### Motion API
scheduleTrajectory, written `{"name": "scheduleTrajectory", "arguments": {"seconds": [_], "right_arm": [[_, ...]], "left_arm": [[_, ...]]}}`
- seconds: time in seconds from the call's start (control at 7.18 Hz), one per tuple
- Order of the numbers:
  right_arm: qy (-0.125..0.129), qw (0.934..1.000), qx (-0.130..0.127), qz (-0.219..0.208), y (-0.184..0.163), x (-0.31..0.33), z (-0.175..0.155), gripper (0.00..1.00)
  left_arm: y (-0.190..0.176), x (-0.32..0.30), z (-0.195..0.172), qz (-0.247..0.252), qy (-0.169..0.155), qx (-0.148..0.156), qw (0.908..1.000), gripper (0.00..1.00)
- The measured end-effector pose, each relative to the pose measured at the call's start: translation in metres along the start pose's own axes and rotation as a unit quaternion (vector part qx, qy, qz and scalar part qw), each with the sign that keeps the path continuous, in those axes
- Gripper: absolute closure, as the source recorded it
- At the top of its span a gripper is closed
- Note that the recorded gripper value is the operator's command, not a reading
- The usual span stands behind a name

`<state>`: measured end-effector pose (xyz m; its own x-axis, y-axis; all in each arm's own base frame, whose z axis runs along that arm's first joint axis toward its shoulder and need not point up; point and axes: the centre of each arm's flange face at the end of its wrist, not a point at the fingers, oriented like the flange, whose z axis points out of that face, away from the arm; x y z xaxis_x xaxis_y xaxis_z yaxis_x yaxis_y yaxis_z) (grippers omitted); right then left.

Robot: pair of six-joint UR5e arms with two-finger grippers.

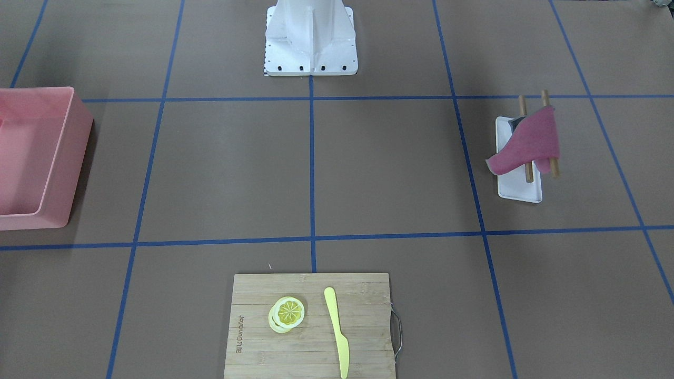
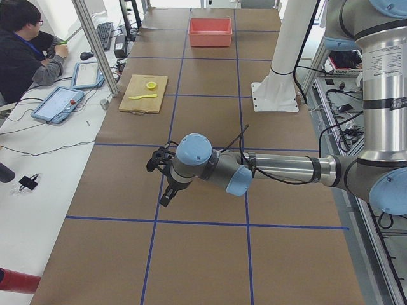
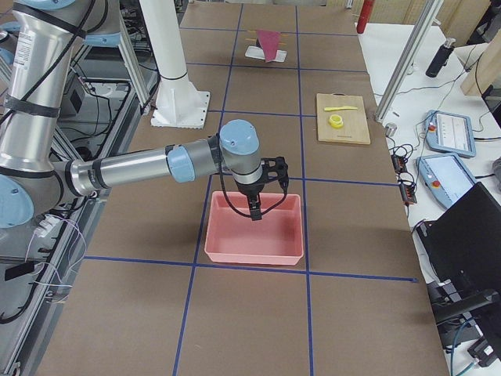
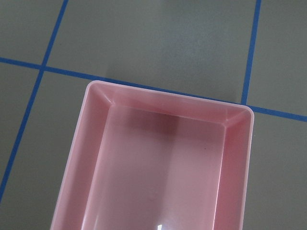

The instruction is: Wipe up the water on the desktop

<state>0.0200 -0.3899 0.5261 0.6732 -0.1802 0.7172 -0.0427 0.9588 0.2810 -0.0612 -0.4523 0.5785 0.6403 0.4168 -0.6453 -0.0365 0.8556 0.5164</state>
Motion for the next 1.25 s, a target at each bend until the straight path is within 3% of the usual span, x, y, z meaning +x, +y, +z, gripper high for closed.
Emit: {"name": "scheduleTrajectory", "arguments": {"seconds": [0.28,0.56,0.7,0.84,1.25], "right_arm": [[-0.01,0.9981,0.007,0.06,-0.016,-0.032,0.006,0.0],[0.004,0.9948,0.005,0.101,-0.029,-0.088,0.027,0.0],[0.021,0.993,0.006,0.116,-0.03,-0.117,0.042,0.0],[0.032,0.9916,0.009,0.125,-0.028,-0.138,0.053,0.0],[0.036,0.9915,0.011,0.125,-0.027,-0.159,0.062,0.0]], "left_arm": [[-0.01,0.044,0.031,-0.041,0.061,-0.007,0.9973,0.02],[-0.011,0.093,0.07,-0.095,0.101,-0.03,0.99,0.03],[-0.01,0.111,0.083,-0.108,0.114,-0.042,0.9867,0.22],[-0.009,0.126,0.092,-0.113,0.127,-0.047,0.9844,0.36],[-0.008,0.158,0.113,-0.114,0.152,-0.064,0.9798,0.35]]}}
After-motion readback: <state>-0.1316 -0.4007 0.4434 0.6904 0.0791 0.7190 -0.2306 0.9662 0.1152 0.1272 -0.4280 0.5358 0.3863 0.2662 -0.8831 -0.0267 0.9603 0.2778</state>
